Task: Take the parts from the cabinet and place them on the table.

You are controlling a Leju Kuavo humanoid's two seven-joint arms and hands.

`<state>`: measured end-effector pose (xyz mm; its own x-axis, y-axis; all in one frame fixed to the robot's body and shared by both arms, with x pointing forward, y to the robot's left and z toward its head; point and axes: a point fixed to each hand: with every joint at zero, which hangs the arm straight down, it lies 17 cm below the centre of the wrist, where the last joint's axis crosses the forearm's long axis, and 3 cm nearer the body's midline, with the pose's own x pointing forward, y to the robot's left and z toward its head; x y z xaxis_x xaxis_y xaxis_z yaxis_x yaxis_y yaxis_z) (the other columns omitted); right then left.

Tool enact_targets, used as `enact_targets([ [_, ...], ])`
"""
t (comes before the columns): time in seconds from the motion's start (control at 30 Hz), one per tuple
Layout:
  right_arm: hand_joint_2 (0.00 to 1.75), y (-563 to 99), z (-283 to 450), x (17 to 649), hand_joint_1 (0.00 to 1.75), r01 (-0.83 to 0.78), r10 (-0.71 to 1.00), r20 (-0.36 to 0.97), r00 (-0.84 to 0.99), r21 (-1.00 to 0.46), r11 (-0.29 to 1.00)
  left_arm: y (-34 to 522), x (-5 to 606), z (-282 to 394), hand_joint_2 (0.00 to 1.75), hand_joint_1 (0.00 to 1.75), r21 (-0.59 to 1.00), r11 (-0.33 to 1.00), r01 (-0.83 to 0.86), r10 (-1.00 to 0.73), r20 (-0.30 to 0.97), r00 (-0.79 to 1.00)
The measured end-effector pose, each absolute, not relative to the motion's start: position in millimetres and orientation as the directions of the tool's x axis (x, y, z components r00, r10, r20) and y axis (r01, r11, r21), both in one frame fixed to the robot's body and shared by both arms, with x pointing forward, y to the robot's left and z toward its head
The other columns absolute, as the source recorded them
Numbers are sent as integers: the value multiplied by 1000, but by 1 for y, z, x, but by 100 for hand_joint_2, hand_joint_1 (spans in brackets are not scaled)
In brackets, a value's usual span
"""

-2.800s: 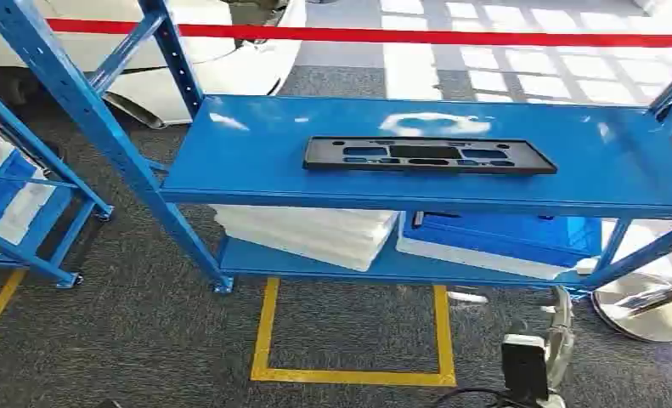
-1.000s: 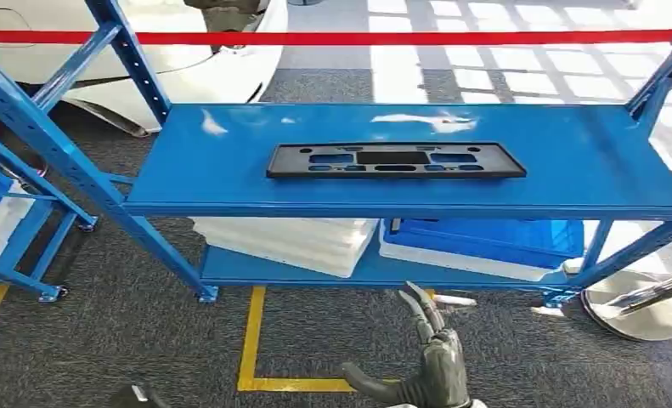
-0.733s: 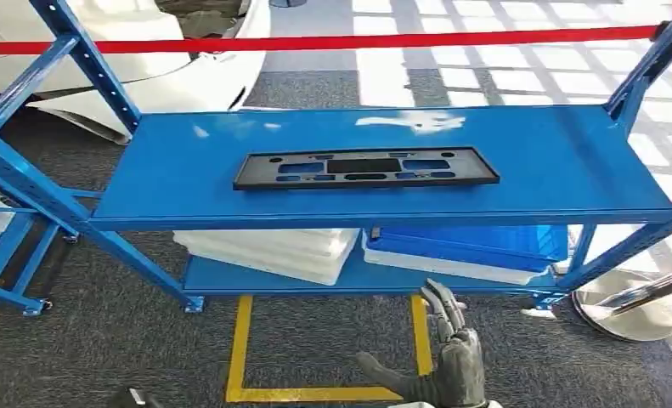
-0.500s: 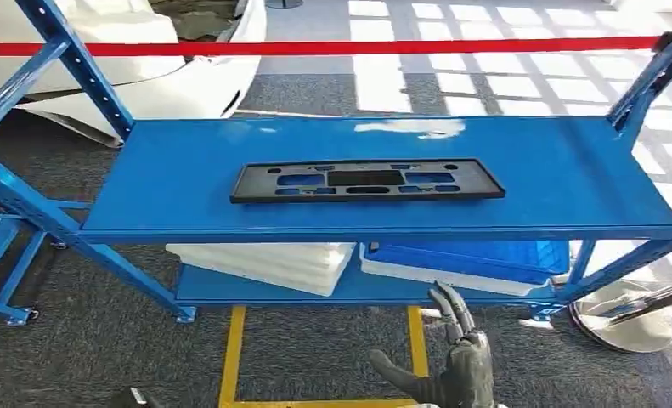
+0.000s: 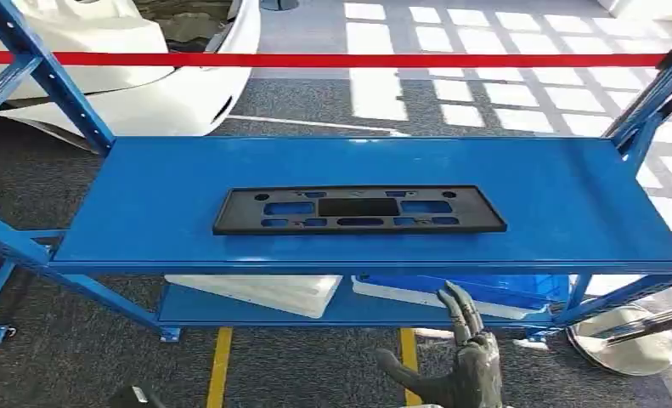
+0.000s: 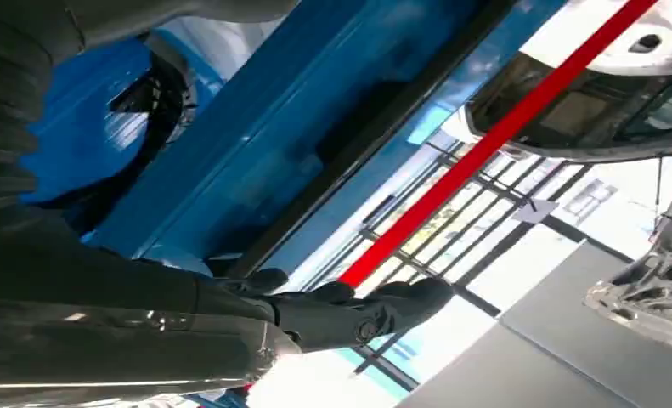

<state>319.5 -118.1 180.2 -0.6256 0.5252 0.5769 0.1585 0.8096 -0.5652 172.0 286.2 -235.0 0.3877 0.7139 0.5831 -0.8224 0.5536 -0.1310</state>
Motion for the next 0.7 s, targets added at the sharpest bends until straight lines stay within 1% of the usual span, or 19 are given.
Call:
enact_targets([
  [0.33,175,-121,184,320,0,174,534,566,-628,-566,806,287,173,-236,0,0,-117,553,-825,713,579,396],
  [0.43,175,-122,183,321,0,182,548,560,-622,-577,796,289,170,-237,0,0,-89,552,-829,708,576,409],
  [0.57,175,-131,179,324,0,203,586,544,-600,-605,770,290,162,-241,0,0,-53,550,-834,705,564,429],
  [0.7,175,-145,171,328,0,223,637,515,-573,-650,726,290,162,-241,0,0,-50,551,-833,707,559,434],
])
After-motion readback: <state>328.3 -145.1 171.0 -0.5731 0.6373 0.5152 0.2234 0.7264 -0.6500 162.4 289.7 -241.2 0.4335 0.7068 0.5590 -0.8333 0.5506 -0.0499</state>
